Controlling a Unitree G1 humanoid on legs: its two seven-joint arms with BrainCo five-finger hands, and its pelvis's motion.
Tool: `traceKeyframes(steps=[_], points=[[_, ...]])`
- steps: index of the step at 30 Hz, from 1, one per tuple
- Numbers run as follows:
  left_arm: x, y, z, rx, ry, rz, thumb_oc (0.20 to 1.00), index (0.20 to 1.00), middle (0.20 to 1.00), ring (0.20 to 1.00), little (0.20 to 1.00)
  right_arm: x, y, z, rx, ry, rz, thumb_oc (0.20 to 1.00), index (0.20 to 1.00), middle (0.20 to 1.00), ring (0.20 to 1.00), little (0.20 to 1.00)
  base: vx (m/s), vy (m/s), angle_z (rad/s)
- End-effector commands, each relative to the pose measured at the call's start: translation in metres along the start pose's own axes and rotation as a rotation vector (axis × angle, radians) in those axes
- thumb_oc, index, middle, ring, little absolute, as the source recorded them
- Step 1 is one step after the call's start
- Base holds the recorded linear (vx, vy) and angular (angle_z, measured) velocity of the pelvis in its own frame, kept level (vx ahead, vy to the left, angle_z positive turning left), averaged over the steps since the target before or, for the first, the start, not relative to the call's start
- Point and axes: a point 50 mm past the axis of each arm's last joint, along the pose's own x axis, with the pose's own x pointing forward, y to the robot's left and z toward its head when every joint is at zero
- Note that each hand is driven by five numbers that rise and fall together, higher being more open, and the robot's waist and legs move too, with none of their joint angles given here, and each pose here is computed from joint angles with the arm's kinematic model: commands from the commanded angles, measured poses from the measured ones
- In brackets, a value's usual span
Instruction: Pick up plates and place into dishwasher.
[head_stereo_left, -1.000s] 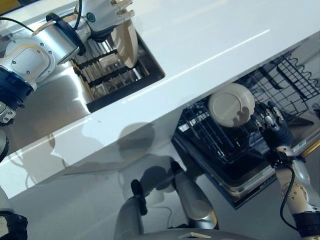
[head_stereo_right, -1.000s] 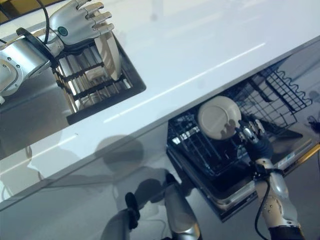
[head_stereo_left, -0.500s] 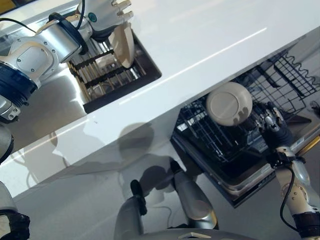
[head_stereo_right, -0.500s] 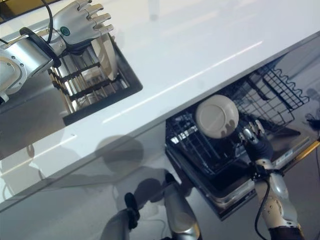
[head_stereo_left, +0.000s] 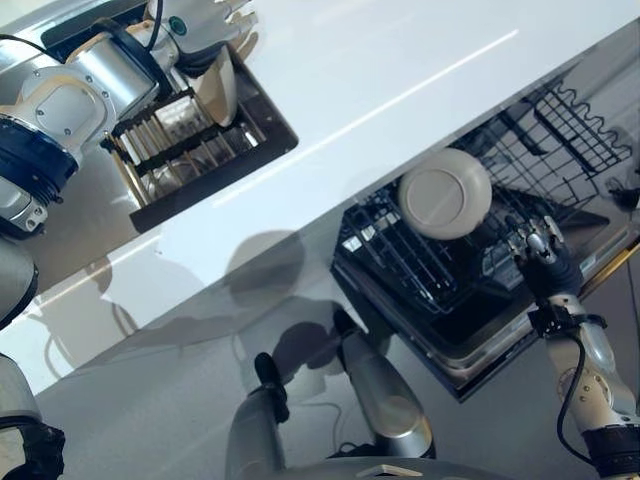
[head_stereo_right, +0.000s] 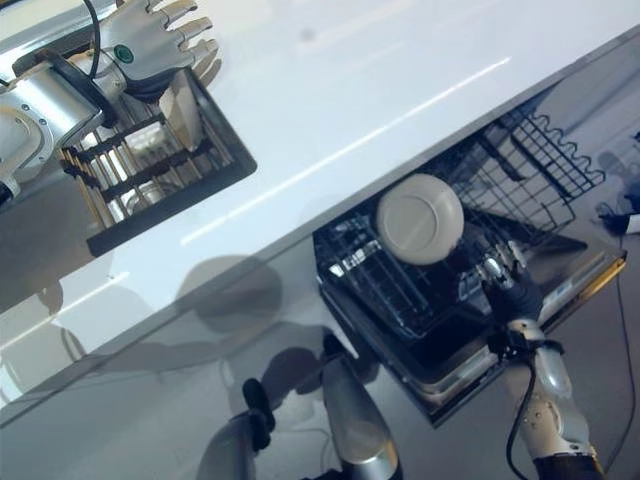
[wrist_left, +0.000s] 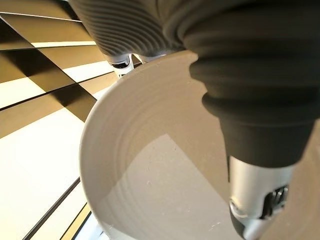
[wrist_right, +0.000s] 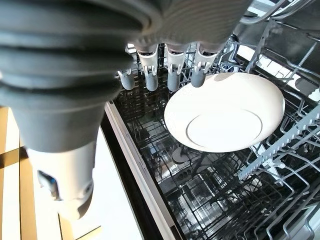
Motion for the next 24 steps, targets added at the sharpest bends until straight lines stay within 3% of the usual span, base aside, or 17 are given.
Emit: traceKeyframes(steps=[1,2,24], points=[[-0.0048,0.0168,-0.0451,0.083,0.153,-0.01,0.438,0.438,0.438,0.438,0.438,0.0118,0.0037,0.0366,-0.011,-0.174,0.052,1.0,1.0,1.0,1.0,1.0,0.0,-0.009,-0.05],[-0.0055,0.0142,-0.0458,0.085,0.157,-0.031,0.2,0.2,0.2,0.2,0.2,0.0119,0.0036,0.0367,-0.012,-0.175,0.052,1.0,1.0,1.0,1.0,1.0,0.0,-0.007,-0.03],[-0.0097,0.0141,-0.055,0.14,0.161,-0.084,0.2,0.2,0.2,0.2,0.2,0.0158,0.0084,0.0379,-0.009,-0.18,0.063,1.0,1.0,1.0,1.0,1.0,0.0,0.001,0.0]])
